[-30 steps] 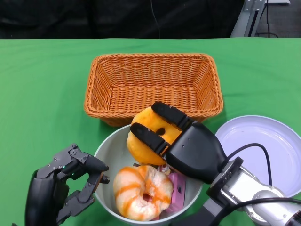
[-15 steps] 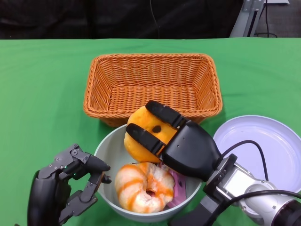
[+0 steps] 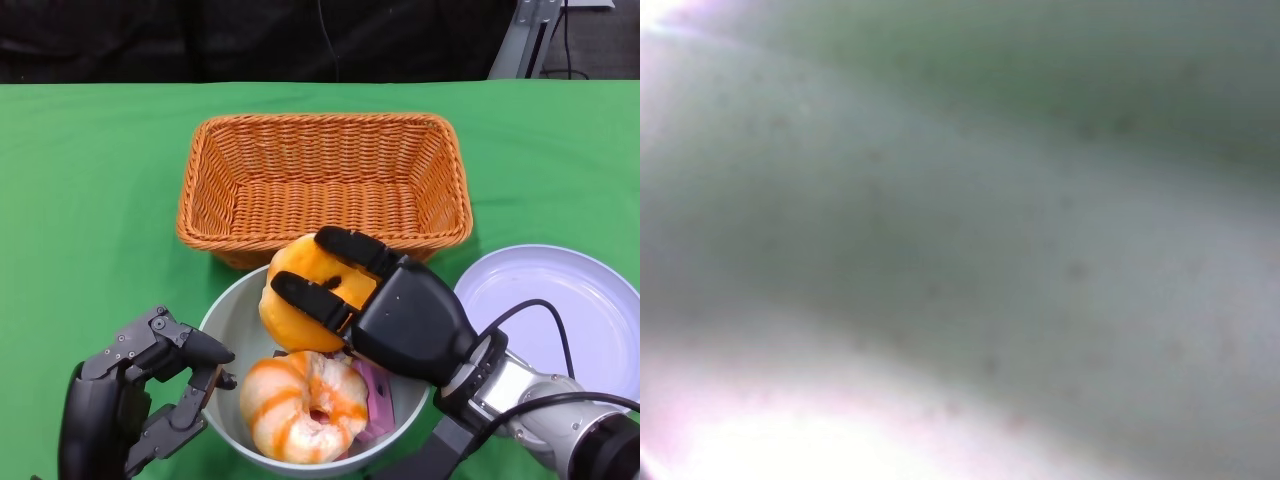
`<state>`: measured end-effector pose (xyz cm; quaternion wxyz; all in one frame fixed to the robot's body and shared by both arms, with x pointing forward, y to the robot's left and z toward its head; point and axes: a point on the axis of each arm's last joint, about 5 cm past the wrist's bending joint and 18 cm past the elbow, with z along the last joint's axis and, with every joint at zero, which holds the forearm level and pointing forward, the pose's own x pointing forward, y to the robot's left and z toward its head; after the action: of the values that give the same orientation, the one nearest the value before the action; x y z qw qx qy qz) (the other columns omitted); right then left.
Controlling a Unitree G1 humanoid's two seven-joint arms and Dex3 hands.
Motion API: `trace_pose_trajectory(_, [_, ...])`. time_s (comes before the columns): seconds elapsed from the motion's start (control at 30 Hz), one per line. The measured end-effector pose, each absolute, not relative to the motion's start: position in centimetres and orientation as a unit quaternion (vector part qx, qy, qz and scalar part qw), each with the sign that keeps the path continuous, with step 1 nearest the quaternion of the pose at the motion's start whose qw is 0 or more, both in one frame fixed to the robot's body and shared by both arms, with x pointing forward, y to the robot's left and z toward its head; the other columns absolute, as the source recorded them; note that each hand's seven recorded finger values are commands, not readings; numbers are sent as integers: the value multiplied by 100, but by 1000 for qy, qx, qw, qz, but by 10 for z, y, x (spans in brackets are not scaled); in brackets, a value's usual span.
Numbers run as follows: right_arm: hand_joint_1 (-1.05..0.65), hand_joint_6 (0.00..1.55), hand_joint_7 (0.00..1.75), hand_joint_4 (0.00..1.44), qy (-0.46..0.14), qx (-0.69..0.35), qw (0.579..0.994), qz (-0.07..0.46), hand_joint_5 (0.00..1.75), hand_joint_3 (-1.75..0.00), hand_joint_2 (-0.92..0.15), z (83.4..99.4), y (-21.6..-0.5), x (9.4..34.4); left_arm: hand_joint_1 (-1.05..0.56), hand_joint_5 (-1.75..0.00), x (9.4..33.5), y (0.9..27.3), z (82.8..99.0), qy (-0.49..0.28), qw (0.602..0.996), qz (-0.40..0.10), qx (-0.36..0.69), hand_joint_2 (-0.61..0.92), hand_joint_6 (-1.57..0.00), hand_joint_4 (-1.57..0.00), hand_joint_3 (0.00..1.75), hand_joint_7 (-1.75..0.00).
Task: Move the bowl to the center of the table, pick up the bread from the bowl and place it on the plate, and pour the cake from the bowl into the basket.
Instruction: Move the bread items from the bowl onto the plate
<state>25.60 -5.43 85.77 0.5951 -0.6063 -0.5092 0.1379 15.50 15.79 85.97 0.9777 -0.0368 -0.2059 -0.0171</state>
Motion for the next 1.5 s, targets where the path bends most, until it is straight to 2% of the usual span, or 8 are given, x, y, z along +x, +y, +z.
trace_pose_trajectory(0.03, [-38,112,3,69,-513,-601,598,135,122,0,-90,857,-53,256,-6,-143,155,158,860,-206,978,-17,-36,77,-76,-75,66,-119])
trace_pose_trajectory(0.07, [-38,114,3,65,-516,-596,601,134,132,0,-91,857,-53,257,-6,-143,155,158,860,-205,978,-17,-35,77,-76,-75,66,-119])
trace_pose_trajectory(0.13, [-38,117,4,62,-521,-589,603,135,144,0,-91,858,-51,258,-7,-143,155,158,859,-205,978,-16,-33,77,-76,-75,66,-119])
trace_pose_trajectory(0.27, [-38,118,4,59,-524,-580,608,142,151,0,-91,858,-52,260,-7,-143,155,158,859,-204,978,-15,-29,77,-76,-75,67,-118])
trace_pose_trajectory(0.57, [-36,110,0,58,-524,-555,626,157,138,0,-88,860,-51,261,-6,-149,156,159,858,-205,978,-18,-22,77,-77,-75,65,-117])
trace_pose_trajectory(0.8, [-35,112,1,61,-528,-525,648,159,127,0,-87,862,-50,260,-6,-157,156,158,856,-206,978,-16,-22,78,-77,-72,65,-120])
trace_pose_trajectory(1.0, [-31,112,0,58,-539,-492,665,160,136,0,-86,865,-47,259,-6,-160,156,158,854,-206,978,-16,-21,79,-75,-71,63,-126])
trace_pose_trajectory(1.5, [-30,119,4,58,-565,-449,679,135,133,0,-87,881,-47,260,-8,-143,156,162,853,-204,979,-11,-25,83,-76,-75,54,-120])
